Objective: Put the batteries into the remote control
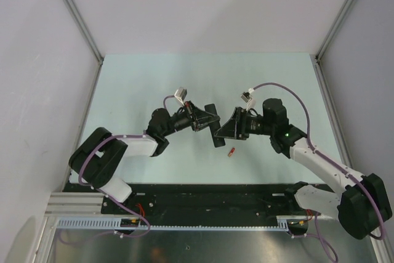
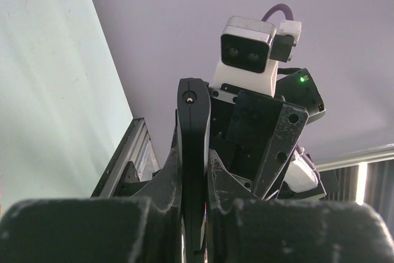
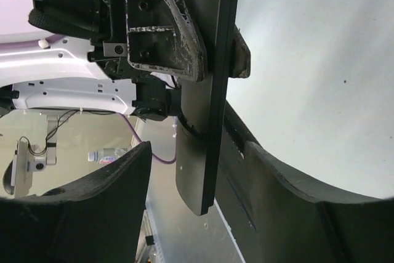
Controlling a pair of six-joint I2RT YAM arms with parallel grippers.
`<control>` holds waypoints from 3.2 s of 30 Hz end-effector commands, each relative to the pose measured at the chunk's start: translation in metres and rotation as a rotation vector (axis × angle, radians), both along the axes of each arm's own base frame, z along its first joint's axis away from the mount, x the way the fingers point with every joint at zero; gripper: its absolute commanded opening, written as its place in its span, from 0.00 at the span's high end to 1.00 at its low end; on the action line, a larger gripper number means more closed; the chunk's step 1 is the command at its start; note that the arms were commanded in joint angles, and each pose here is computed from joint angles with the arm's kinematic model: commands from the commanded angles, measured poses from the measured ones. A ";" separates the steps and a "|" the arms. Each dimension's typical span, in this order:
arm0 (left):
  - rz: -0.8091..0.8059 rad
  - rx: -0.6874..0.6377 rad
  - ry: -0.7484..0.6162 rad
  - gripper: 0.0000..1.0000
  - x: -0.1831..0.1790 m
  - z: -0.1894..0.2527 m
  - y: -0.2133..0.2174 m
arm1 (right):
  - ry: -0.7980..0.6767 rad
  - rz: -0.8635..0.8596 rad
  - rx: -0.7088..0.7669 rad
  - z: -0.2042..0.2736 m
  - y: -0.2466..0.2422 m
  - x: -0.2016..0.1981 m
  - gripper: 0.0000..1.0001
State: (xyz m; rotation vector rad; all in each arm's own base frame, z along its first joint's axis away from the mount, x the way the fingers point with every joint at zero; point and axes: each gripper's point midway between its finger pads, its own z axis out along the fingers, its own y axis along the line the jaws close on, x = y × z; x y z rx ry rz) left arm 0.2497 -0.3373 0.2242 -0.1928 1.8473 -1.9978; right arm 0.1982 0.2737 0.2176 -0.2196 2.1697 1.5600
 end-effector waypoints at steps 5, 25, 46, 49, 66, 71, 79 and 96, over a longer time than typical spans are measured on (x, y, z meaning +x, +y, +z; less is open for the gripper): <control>-0.027 -0.052 -0.074 1.00 -0.009 0.035 -0.002 | -0.030 0.058 0.057 0.007 0.012 -0.002 0.42; -0.025 -0.063 -0.090 1.00 -0.010 0.045 -0.001 | 0.004 0.065 0.033 -0.005 0.013 -0.004 0.73; -0.154 -0.069 -0.085 1.00 -0.057 0.045 -0.020 | -0.001 0.041 0.092 0.005 0.015 0.010 0.88; -0.173 -0.066 -0.079 1.00 -0.064 0.043 -0.021 | -0.006 0.030 0.101 0.008 0.013 0.014 0.89; -0.251 -0.032 -0.071 1.00 -0.098 0.030 -0.020 | -0.032 0.002 0.124 0.022 0.005 0.031 0.91; -0.276 -0.023 -0.072 1.00 -0.107 0.028 -0.022 | -0.036 -0.002 0.123 0.026 0.007 0.036 0.91; -0.313 -0.009 -0.070 1.00 -0.121 0.023 -0.026 | -0.047 -0.014 0.120 0.031 0.009 0.046 0.92; -0.341 0.018 -0.073 1.00 -0.138 0.014 -0.029 | -0.062 -0.086 0.152 0.046 0.009 0.074 0.86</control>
